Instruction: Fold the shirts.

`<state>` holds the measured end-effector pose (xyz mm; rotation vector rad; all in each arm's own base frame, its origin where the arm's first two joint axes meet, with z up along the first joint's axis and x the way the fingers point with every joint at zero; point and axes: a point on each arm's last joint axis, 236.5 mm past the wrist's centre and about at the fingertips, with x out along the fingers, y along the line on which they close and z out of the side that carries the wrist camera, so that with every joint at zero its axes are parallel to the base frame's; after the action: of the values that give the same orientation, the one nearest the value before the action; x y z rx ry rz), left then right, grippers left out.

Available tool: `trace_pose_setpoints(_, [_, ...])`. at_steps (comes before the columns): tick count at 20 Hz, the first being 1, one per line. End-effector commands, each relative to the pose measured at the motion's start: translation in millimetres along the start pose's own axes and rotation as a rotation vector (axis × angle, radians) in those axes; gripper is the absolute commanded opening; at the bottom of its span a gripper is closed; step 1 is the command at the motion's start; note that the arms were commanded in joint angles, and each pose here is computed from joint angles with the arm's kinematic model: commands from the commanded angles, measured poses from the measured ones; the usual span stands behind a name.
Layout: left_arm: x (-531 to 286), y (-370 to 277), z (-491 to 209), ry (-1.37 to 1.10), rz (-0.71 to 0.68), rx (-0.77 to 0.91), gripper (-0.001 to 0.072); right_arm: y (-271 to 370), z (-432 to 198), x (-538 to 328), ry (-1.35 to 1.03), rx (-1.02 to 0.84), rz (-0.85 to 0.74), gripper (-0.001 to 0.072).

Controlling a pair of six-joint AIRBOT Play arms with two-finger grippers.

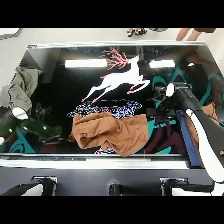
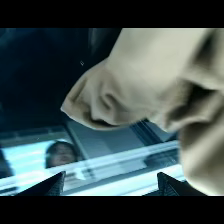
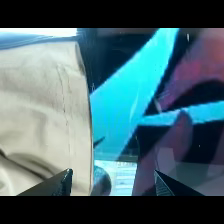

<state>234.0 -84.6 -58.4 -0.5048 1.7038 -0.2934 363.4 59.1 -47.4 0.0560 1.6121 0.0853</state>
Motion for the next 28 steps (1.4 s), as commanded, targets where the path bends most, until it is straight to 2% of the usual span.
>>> trace_pose_setpoints(1, [37.7, 7.0, -0.9, -0.041, -0.059, -0.103, 0.0657, 0.4, 3.1, 5.2, -0.001, 0.001, 0.002, 0.0610])
trace_pose_setpoints(4, [35.7, 11.8, 24.0, -0.149, -0.045, -0.104, 0.0654, 0.4, 2.9, 5.2, -0.001, 0.001, 0.002, 0.0610])
trace_pose_setpoints(6, [34.4, 12.3, 37.4, -0.206, -0.038, -0.102, 0.0585, 2.7, 2.7, 5.2, 0.000, 0.009, 0.012, 0.0610])
trace_pose_setpoints(8, [35.4, 9.6, 46.8, -0.248, -0.024, -0.084, 0.0585, 8.4, 3.0, 5.0, 0.000, 0.059, 0.036, 0.0611])
trace_pose_setpoints(9, [36.2, 7.4, 50.9, -0.267, -0.019, -0.080, 0.0492, 11.4, 4.4, 5.8, -0.006, 0.087, 0.049, 0.0613])
trace_pose_setpoints(10, [36.4, 5.8, 55.5, -0.287, -0.017, -0.091, 0.0320, 12.6, 6.0, 8.0, -0.014, 0.103, 0.056, 0.0615])
trace_pose_setpoints(12, [36.3, 3.8, 60.8, -0.312, -0.014, -0.099, 0.0133, 11.5, 9.4, 16.6, -0.029, 0.129, 0.056, 0.0642])
trace_pose_setpoints(14, [35.9, 3.8, 60.5, -0.311, -0.012, -0.085, 0.0030, 18.1, 11.0, 26.4, -0.018, 0.142, 0.087, 0.0643])
trace_pose_setpoints(20, [31.4, 0.9, 60.5, -0.324, -0.014, -0.070, 0.0030, 45.9, 23.2, 50.6, -0.004, 0.202, 0.213, 0.0628])
trace_pose_setpoints(22, [29.5, -0.2, 60.8, -0.330, -0.015, -0.067, 0.0030, 57.1, 23.1, 56.8, 0.019, 0.228, 0.261, 0.0593])
trace_pose_setpoints(24, [28.1, -1.0, 61.1, -0.335, -0.016, -0.065, 0.0030, 58.5, 21.8, 66.2, 0.044, 0.255, 0.267, 0.0593])
trace_pose_setpoints(25, [28.1, -0.9, 61.1, -0.335, -0.016, -0.065, 0.0030, 58.6, 21.1, 69.7, 0.054, 0.275, 0.267, 0.0567])
trace_pose_setpoints(26, [27.8, -1.1, 61.3, -0.335, -0.017, -0.064, 0.0030, 60.3, 23.7, 70.6, 0.047, 0.283, 0.276, 0.0375])
trace_pose_setpoints(27, [24.5, -2.3, 63.0, -0.339, -0.016, -0.051, 0.0028, 61.2, 29.7, 67.9, 0.023, 0.287, 0.283, 0.0094])
trace_pose_setpoints(28, [15.2, -4.8, 68.0, -0.356, -0.008, -0.016, 0.0027, 62.1, 36.0, 57.9, -0.005, 0.282, 0.290, 0.0045])
